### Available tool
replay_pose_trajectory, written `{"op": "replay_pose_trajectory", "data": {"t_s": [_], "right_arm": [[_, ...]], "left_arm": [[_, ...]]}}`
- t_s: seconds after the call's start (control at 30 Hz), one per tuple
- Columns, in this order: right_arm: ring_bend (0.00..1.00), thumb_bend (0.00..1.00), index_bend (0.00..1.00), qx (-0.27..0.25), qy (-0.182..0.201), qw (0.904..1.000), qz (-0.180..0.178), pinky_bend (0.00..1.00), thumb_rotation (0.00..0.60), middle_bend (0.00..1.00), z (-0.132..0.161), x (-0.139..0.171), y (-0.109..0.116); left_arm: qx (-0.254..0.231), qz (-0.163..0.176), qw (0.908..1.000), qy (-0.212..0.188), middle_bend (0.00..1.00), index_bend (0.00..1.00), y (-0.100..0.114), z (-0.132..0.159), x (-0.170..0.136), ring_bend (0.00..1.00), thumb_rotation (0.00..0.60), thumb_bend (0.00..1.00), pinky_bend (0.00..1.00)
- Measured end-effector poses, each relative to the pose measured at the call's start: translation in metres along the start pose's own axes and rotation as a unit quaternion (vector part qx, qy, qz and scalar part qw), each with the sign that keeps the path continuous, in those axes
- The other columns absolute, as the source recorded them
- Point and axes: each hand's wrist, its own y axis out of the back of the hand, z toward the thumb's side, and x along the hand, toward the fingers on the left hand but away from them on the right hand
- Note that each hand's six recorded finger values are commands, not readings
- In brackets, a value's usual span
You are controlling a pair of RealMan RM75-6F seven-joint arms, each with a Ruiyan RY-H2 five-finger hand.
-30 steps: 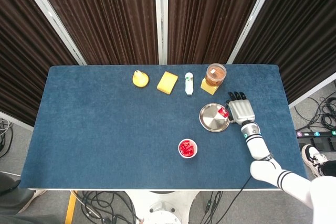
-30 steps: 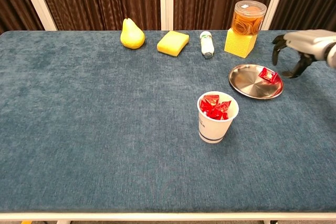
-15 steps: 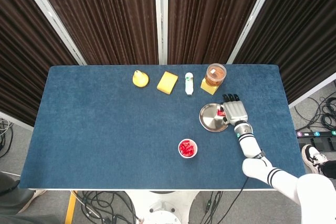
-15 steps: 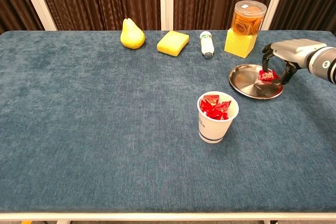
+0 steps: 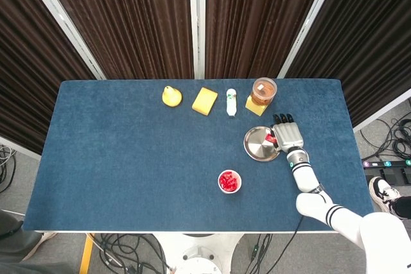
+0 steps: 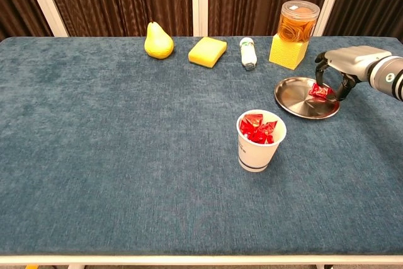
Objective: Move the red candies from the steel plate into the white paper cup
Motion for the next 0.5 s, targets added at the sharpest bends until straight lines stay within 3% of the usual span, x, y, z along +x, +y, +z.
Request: {"op": "replay_pose_trajectory", "data": {"t_s": [0.5], "right_arm": [[0.00, 0.31, 0.55, 0.002, 0.009, 1.0000, -0.002, 0.00, 0.600, 0.10, 0.0091, -0.0040, -0.0036]], "left_arm": [[-0.002, -0.001, 1.0000, 0.001, 0.04, 0.07, -0.0007, -0.0006, 0.0005, 0.08, 0.600, 0.16, 0.15]]}}
